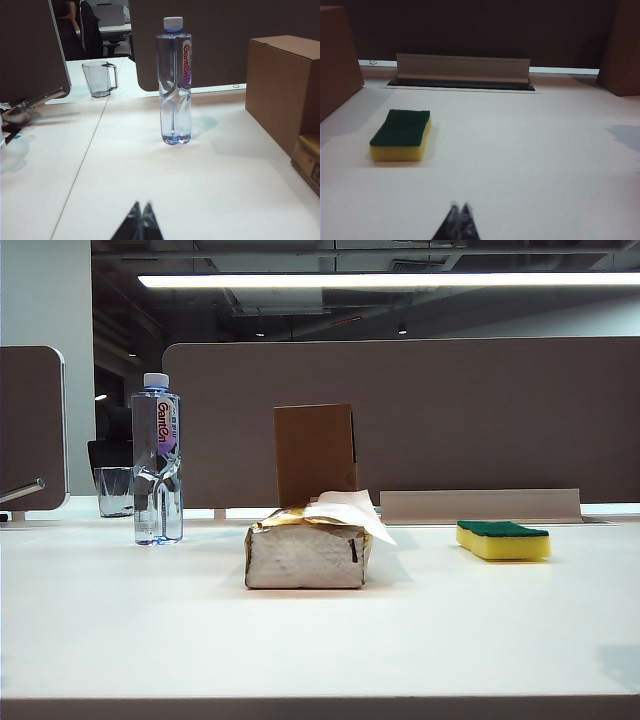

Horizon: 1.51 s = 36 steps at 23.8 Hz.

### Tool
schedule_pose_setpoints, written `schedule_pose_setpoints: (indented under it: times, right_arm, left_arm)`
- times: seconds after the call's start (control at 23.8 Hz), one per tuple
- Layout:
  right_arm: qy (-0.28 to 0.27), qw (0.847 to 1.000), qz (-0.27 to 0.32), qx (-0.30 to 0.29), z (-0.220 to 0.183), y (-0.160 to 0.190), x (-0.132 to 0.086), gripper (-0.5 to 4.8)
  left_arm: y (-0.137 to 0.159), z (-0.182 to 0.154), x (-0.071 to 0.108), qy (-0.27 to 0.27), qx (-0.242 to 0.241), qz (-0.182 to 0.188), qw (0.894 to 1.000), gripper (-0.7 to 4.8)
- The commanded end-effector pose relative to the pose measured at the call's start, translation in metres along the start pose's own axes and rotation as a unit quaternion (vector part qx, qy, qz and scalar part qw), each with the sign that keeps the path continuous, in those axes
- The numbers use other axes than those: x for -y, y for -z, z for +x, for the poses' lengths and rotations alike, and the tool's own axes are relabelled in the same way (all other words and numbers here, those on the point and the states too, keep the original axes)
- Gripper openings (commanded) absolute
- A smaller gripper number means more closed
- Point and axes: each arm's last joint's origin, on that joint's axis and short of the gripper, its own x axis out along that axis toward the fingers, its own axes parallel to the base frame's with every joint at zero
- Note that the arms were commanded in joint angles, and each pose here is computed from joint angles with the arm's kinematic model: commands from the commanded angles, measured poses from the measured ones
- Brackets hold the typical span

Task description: Move the sponge from right to left to wipe the table, avoiding obstacles on the table, and finally reaching the bottle of mineral water.

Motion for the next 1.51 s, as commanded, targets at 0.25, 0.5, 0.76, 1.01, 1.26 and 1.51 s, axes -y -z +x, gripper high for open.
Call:
schedule_pose_setpoints:
  times: [0.25, 0.5, 0.76, 1.01, 1.26, 1.51]
  right_arm:
    - [0.0, 1.0, 0.0, 0.008, 0.0001, -0.0012, 0.0, -0.05]
    - [0.0, 1.0, 0.0, 0.008, 0.0001, -0.0012, 0.0, -0.05]
    - [0.0, 1.0, 0.0, 0.008, 0.0001, -0.0012, 0.0, -0.05]
    - [0.0, 1.0, 0.0, 0.008, 0.0001, -0.0012, 0.0, -0.05]
    - [0.0, 1.0, 0.0, 0.009, 0.0, -0.0017, 0.0, -0.05]
    - [0.0, 1.0, 0.001, 0.01, -0.0002, -0.0025, 0.0, -0.05]
  left_arm:
    - [-0.0024, -0.0001, -0.0001, 0.001, 0.009, 0.002, 1.0, -0.06]
    - [-0.0025, -0.0001, -0.0001, 0.001, 0.009, 0.002, 1.0, -0.06]
    - [-0.0024, -0.0001, -0.0001, 0.001, 0.009, 0.002, 1.0, -0.06]
    - [-0.0025, -0.0001, -0.0001, 0.001, 0.009, 0.002, 1.0, -0.06]
    - [-0.0032, -0.0002, -0.0002, 0.001, 0.01, 0.002, 1.0, -0.06]
    - [-0.0085, -0.0005, -0.0006, -0.001, 0.035, -0.013, 0.999, -0.04]
